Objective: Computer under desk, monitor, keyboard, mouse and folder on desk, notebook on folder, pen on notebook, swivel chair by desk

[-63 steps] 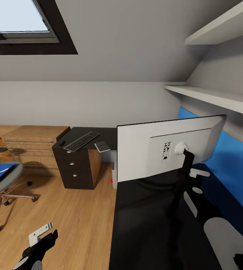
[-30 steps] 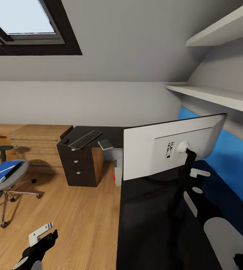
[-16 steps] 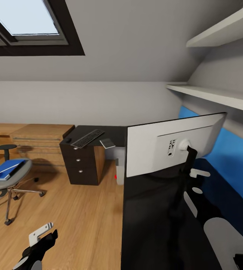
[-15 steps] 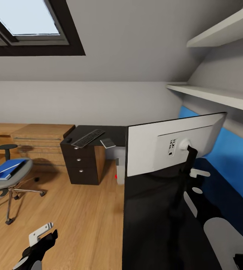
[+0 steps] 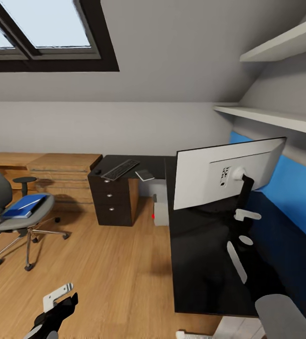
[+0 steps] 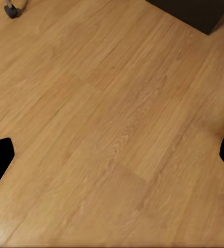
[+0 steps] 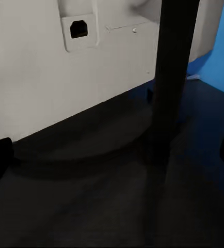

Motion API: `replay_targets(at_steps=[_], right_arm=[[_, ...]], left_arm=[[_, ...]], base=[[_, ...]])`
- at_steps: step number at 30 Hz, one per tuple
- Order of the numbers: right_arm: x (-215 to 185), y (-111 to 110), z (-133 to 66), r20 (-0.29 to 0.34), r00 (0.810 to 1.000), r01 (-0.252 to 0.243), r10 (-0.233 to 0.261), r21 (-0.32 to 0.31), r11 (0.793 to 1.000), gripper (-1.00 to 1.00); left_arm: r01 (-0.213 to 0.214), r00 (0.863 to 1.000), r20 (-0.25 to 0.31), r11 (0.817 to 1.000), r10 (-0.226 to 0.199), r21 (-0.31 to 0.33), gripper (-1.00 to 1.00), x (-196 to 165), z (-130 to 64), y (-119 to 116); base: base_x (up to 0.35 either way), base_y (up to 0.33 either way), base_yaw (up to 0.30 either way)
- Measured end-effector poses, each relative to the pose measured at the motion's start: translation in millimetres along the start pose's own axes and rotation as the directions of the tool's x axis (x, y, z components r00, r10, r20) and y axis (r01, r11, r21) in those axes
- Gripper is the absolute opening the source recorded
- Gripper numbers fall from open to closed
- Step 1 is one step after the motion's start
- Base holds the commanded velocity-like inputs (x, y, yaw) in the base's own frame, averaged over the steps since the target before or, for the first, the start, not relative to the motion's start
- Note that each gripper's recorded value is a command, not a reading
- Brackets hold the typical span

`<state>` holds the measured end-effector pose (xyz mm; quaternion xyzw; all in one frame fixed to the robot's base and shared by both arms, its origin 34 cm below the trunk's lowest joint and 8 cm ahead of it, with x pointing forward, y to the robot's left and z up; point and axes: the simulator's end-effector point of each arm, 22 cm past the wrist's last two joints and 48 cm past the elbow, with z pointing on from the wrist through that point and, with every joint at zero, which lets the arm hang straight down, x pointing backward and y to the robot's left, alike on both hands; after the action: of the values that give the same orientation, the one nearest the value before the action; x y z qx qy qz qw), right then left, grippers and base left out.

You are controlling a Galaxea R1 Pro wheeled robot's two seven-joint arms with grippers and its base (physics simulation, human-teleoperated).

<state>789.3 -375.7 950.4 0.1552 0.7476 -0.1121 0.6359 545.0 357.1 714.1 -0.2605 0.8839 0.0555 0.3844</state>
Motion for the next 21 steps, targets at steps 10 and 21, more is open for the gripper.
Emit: replay_targets(at_steps=[10, 21], right_arm=[[-9.4, 86.6, -94.0, -0.248, 0.959, 0.085, -0.138, -0.215, 0.973, 1.0], [6.2, 100.9, -104.9, -0.268, 0.955, 0.062, -0.125, -0.231, 0.971, 1.0]], left_arm=[[-0.058, 0.998, -0.015, 0.996, 0.059, 0.068, 1.0, 15.7, -6.6, -33.4], [-0.073, 0.997, -0.02, 0.994, 0.075, 0.086, 1.0, 20.8, -9.0, -42.8]], base=[[-0.031, 0.04, 0.0], [-0.001, 0.278, 0.0]])
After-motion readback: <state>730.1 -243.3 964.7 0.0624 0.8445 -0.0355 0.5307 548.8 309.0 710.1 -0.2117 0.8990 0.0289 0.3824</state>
